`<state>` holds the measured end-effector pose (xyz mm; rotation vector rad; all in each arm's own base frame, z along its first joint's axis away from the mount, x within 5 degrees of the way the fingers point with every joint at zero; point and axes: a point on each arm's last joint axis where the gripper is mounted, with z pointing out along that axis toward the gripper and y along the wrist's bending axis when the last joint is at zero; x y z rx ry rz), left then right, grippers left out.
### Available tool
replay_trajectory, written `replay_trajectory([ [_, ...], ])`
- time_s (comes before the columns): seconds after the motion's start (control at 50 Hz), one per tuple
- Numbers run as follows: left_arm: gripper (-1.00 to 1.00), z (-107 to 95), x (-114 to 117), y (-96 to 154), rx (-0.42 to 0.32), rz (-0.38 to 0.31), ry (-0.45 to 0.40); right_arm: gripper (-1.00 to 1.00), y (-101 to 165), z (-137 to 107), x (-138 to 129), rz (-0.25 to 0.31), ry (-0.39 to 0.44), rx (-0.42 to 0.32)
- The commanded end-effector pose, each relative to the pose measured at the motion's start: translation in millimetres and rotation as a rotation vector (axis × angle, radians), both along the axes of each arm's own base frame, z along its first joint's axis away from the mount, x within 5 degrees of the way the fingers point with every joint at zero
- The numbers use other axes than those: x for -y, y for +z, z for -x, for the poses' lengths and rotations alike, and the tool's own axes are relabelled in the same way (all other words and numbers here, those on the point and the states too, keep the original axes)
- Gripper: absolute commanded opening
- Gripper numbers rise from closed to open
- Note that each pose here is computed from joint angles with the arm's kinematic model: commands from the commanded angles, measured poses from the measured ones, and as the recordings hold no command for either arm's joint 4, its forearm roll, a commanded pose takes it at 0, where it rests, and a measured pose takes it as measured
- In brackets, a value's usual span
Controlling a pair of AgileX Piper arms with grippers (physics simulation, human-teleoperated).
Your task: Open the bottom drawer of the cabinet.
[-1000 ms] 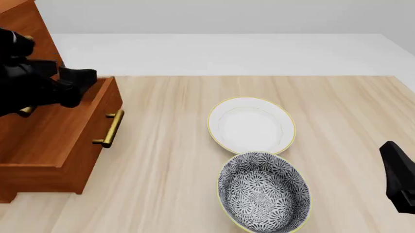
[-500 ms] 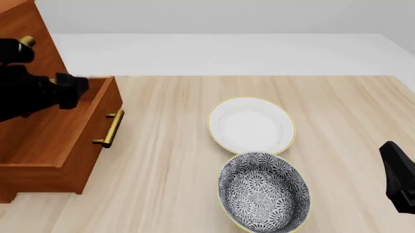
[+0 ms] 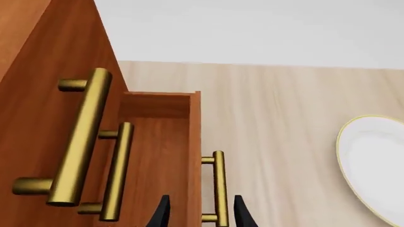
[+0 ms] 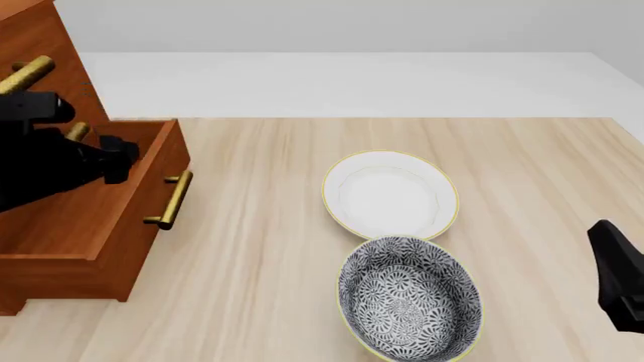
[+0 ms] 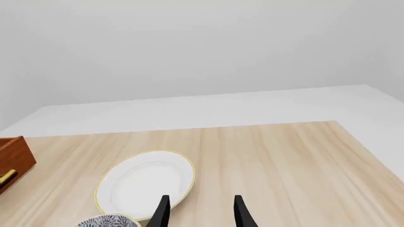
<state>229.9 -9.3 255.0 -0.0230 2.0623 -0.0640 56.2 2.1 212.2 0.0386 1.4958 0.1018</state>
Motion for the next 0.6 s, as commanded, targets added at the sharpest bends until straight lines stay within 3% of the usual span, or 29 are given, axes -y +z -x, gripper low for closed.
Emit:
replay_trajectory([
  [0.02, 1.00, -13.3, -6.1, -25.9, -0.041, 0.011, 0.034, 1.00, -0.3, 0.0, 0.0, 0.001, 0.001, -0.003],
  [0.6, 1.00, -27.7, -9.3, -72.9, -0.106, -0.017, 0.031, 1.00, -0.4, -0.1, 0.2, 0.001, -0.003, -0.006],
])
